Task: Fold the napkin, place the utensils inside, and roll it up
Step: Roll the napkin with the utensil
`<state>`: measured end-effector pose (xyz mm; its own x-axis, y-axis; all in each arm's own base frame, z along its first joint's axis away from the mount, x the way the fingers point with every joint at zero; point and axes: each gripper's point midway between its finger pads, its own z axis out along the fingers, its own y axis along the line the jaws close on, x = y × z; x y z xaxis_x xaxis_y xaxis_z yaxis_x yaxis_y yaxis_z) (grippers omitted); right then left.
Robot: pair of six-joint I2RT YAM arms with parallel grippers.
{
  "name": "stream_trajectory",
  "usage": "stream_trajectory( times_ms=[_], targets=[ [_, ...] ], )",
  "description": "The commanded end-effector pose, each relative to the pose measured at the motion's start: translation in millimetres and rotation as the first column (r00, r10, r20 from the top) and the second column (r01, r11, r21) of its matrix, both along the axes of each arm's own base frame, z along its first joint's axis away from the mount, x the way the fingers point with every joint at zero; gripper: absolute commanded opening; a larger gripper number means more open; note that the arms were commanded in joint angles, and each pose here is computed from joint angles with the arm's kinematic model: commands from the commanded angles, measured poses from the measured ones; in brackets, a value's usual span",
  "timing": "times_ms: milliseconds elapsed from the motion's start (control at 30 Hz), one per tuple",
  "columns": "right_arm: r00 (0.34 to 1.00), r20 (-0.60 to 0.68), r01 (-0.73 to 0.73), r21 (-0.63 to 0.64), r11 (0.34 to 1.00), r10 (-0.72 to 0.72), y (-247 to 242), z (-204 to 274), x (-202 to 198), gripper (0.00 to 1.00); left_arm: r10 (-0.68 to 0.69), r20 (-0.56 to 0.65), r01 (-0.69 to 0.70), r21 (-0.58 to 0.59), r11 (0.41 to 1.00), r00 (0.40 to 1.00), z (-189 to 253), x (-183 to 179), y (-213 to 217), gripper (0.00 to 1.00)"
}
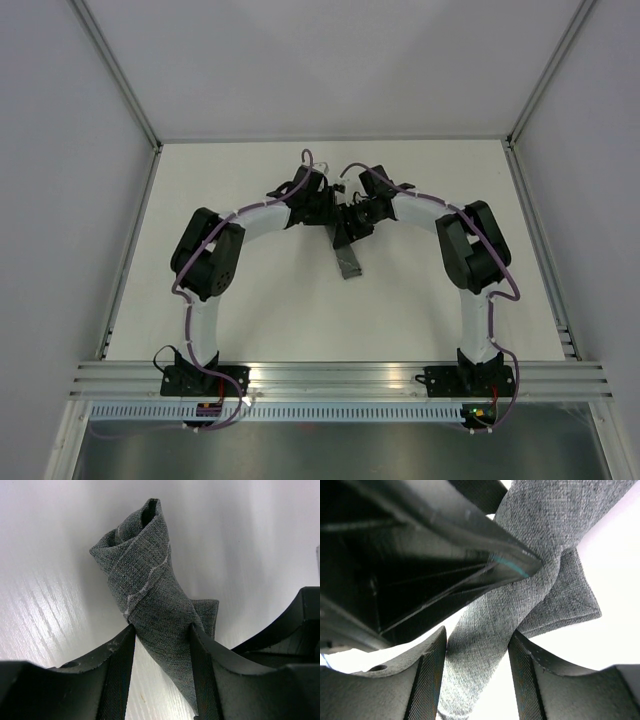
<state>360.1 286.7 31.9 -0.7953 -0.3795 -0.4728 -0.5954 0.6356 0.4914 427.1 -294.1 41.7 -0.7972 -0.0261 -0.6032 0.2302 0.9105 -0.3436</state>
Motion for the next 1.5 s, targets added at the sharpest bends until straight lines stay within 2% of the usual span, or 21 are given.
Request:
stream_trajectory(
  times_ms=[0,233,500,1033,1133,1300,1467],
  targets=[
    [1.0,0.009,0.004,0.069,0.998,-0.005,4.4,28.3,5.2,0.57,-0.045,0.009,0.044,0.032,0.998,0.999,0.8,6.1,-3.2,0.52],
    [0.999,0.038,0.029,0.091,0.995,-0.032,-3.2,42.3,16.3,0.56,-0.048,0.001,0.048,0.04,0.998,0.999,-1.7,8.4,-4.3,0.52],
    [0.987,0.146,0.06,0.065,0.996,-0.069,-10.7,56.4,30.7,0.55,-0.054,-0.005,0.054,0.047,0.997,0.999,-1.8,9.3,-4.9,0.52],
    [0.987,0.153,0.048,-0.019,0.999,-0.044,-15.7,24.3,39.9,0.54,-0.07,-0.017,0.071,0.04,0.997,0.997,-0.6,8.9,-8.6,0.52],
    [0.987,0.155,0.058,-0.032,0.998,-0.052,-16.9,20.2,42.7,0.51,-0.076,-0.017,0.076,0.038,0.996,0.997,0.2,8.7,-9.2,0.52],
    [0.986,0.151,0.08,-0.053,0.995,-0.072,-21.0,15.1,44.6,0.36,-0.081,-0.013,0.082,0.037,0.996,0.997,3.8,9.4,-10.1,0.53],
    [0.986,0.134,0.104,-0.055,0.993,-0.096,-26.5,9.6,45.7,0.29,-0.081,0.007,0.08,0.038,0.996,0.997,11.4,11.8,-9.7,0.54]
  ],
)
